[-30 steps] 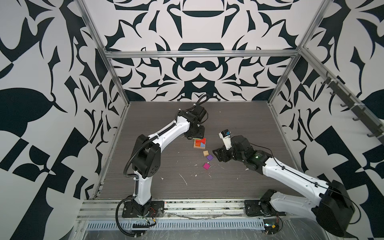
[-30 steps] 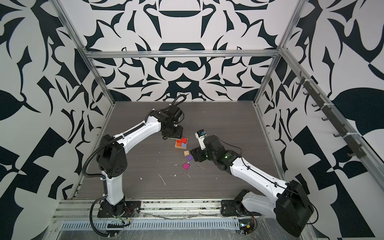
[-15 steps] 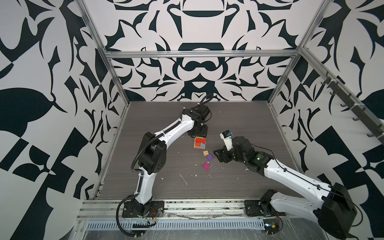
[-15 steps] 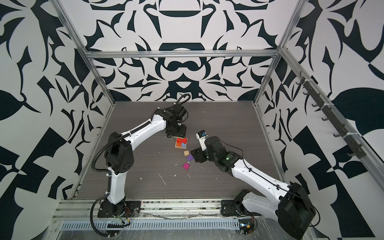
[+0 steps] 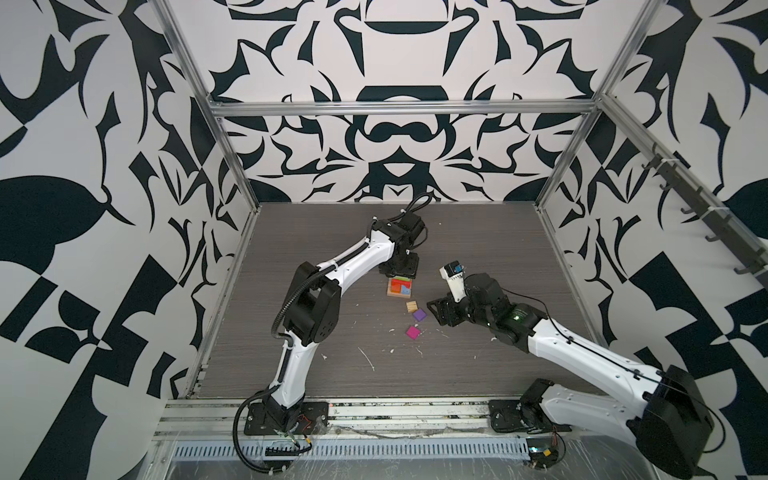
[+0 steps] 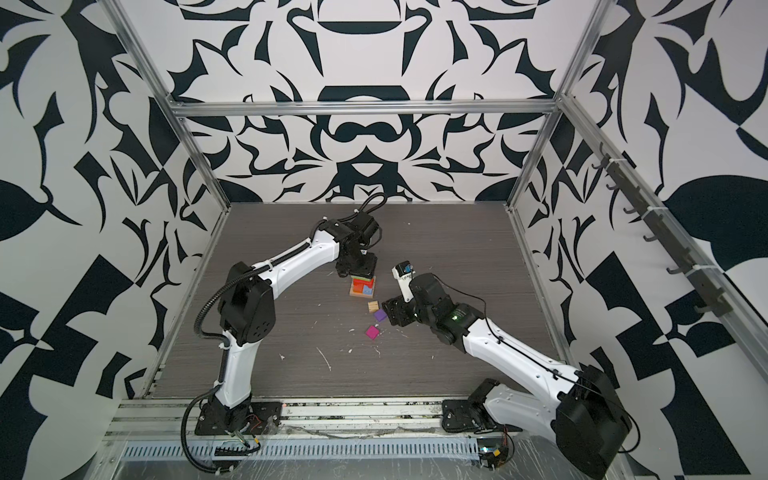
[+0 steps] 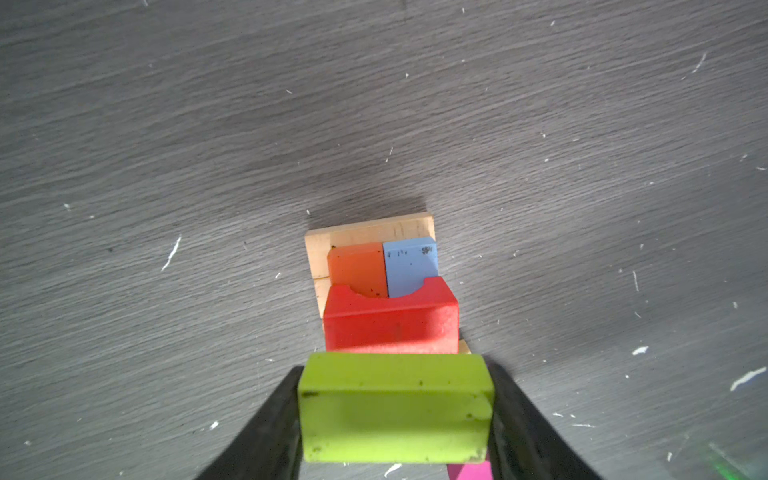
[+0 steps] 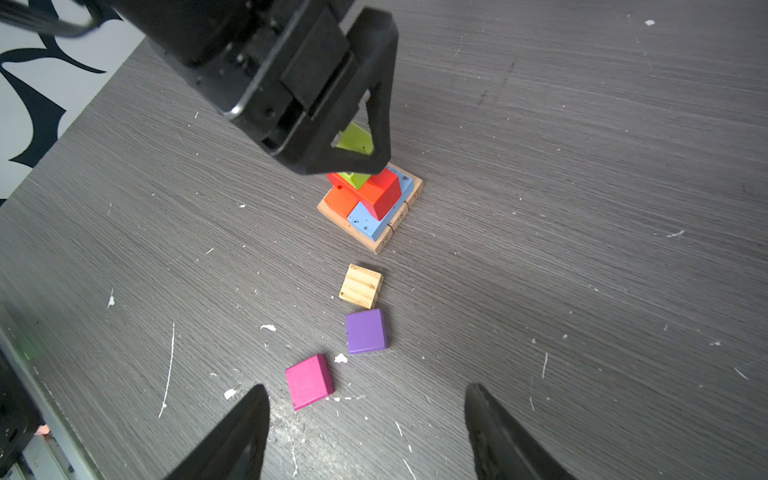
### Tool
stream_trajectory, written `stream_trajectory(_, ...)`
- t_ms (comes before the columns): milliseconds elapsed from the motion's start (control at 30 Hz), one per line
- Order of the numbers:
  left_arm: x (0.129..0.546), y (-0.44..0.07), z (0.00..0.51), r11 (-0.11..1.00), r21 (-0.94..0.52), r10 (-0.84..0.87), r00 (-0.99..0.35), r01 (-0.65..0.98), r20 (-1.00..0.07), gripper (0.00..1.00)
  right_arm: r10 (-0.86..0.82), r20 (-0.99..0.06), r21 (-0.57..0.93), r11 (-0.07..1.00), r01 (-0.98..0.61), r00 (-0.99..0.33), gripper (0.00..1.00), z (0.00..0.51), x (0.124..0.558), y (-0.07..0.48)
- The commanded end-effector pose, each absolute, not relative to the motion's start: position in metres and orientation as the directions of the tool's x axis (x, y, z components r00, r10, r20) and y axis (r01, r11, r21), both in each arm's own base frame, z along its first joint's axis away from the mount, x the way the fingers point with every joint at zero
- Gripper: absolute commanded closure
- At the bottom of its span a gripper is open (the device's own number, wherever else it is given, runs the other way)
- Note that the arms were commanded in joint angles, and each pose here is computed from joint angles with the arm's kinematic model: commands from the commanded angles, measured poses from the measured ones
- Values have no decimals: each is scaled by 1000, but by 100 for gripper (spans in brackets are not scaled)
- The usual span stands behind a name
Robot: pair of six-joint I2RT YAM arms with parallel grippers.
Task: Build the wood block tower
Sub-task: 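Lower the lime green block onto the red arch with the left gripper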
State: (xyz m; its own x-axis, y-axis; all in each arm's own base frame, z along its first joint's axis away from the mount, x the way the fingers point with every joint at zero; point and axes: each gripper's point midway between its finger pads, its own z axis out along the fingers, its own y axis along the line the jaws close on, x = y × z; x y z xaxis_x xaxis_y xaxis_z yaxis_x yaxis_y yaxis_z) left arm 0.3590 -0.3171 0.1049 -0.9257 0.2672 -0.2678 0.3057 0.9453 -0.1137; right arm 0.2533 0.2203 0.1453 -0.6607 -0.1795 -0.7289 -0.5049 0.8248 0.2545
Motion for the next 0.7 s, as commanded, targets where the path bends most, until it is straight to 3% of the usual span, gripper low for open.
stream_trajectory(0,357,-316,100,947,-89,279,-930,307,-240,43,-158,-758,255,821,-511,-633,23,157,256,221)
stream_trajectory(667,362,-318,93,949,-73,284,-930,308,-234,43,-164,-760,248,821,-514,-628,23,158,257,221)
